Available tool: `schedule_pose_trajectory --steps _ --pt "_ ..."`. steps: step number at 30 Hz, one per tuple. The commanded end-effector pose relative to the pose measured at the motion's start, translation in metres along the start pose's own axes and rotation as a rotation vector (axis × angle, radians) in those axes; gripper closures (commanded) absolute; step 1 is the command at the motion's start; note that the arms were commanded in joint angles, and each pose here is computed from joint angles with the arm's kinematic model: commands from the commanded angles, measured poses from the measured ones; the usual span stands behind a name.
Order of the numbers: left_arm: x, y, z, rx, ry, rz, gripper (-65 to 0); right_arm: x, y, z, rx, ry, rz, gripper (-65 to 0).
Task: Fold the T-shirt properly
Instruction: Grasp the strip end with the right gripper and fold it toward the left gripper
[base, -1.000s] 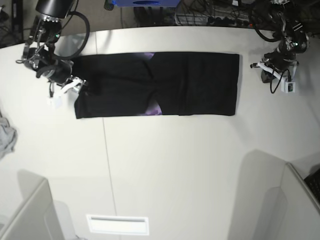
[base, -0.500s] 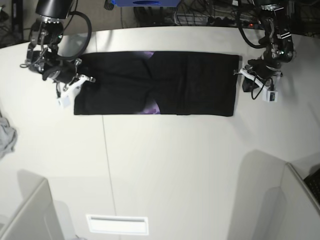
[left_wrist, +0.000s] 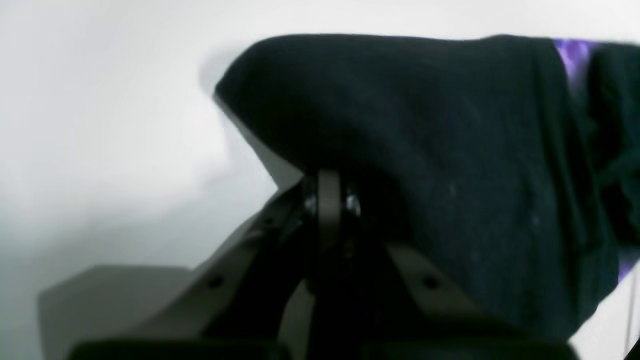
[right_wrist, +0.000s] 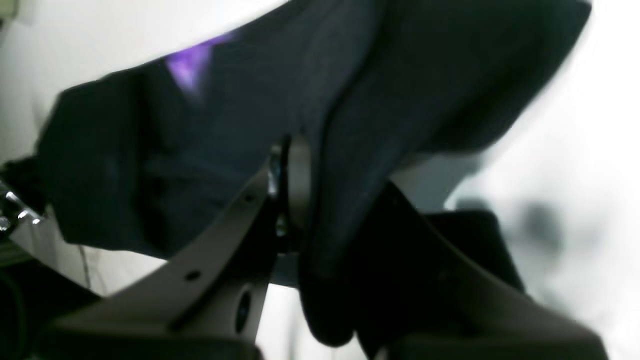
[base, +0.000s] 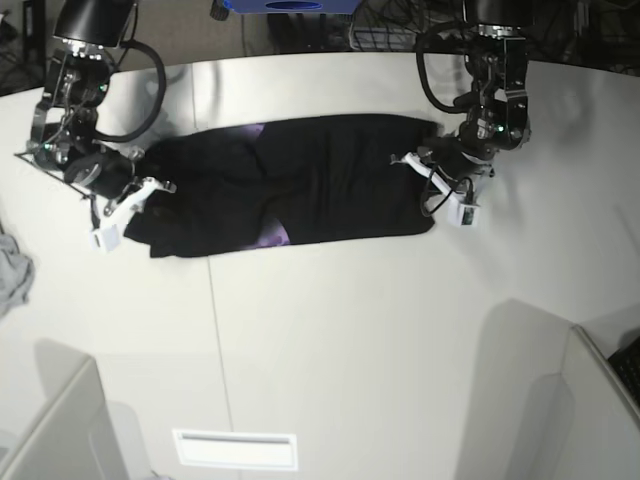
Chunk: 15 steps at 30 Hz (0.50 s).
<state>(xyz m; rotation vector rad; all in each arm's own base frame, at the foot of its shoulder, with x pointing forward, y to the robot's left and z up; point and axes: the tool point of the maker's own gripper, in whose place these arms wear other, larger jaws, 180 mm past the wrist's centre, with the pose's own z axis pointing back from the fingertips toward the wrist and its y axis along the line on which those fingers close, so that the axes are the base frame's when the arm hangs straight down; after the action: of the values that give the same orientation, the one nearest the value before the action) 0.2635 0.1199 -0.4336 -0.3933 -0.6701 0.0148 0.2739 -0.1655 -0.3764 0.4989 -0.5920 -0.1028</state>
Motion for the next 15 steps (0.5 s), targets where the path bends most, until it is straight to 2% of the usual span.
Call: schedule_pose_trajectory --steps 1,8,15 --pt "-0.004 -0.005 -0.001 -0.007 0.028 -0.014 0.0 0.009 0.014 0.003 0.022 -0.020 0.023 0.0" --pt "0.001 -0.008 -0.002 -0.013 0.021 -0.029 0.0 0.007 0.083 0.008 0.117 -0.029 0.105 0.0" --pt "0.002 -0.007 -0.001 -0.011 0.018 -0.032 0.0 -0.019 0.145 -0.004 0.245 0.024 0.054 0.0"
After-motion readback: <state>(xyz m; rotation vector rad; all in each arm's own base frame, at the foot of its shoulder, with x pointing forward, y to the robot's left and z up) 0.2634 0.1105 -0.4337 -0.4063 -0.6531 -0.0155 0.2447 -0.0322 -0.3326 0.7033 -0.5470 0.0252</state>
